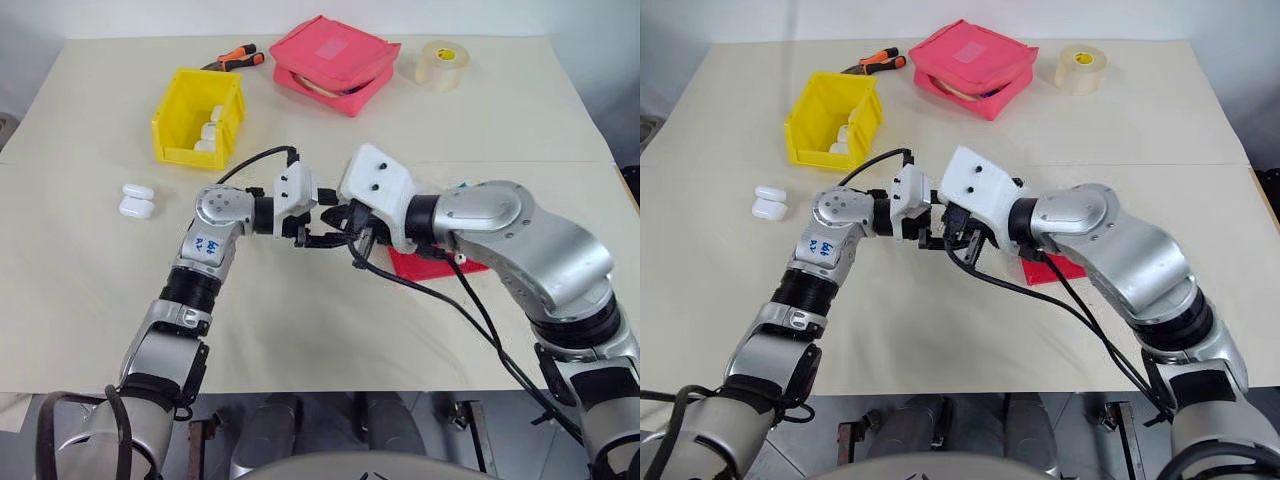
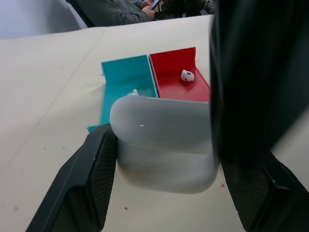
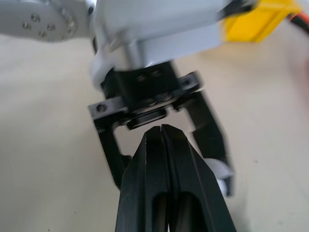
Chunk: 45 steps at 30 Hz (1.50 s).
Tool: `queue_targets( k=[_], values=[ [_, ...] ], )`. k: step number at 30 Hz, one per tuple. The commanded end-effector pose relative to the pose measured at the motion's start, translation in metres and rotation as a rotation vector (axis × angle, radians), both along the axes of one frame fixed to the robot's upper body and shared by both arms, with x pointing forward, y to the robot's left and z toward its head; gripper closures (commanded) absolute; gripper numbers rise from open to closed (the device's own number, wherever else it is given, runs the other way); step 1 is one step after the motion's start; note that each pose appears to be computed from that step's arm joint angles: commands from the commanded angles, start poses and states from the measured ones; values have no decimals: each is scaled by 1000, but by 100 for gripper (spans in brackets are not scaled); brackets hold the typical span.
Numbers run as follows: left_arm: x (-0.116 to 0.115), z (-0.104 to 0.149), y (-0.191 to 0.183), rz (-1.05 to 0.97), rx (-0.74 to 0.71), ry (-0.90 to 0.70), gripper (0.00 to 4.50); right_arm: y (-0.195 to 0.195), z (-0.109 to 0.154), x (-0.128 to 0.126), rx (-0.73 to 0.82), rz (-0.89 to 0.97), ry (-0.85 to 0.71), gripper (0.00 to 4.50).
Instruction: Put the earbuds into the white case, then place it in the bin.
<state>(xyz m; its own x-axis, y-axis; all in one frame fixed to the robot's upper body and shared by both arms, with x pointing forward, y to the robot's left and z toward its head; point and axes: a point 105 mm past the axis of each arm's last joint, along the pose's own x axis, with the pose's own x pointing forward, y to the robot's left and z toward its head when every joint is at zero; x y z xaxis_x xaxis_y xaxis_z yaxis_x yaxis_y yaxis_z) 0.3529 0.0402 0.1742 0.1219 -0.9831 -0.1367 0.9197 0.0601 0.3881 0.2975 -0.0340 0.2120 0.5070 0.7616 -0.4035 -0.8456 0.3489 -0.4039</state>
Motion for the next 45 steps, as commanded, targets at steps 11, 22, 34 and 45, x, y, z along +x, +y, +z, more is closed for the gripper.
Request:
queue_targets(
  k=[11,22,34,45],
  values=[
    [-5,29,7,-13,-62,-68,166,-44,-11,16,-66,-146,-37,447],
    [-5,34,7,4,-71,-72,166,-31,-26,14,-19,-123,5,447],
    [13,40,41,197,-234,-29,166,-93,0,-7,393,-179,1,447],
    [20,38,82,342,-244,23,166,-121,3,-46,505,35,22,128]
  ],
)
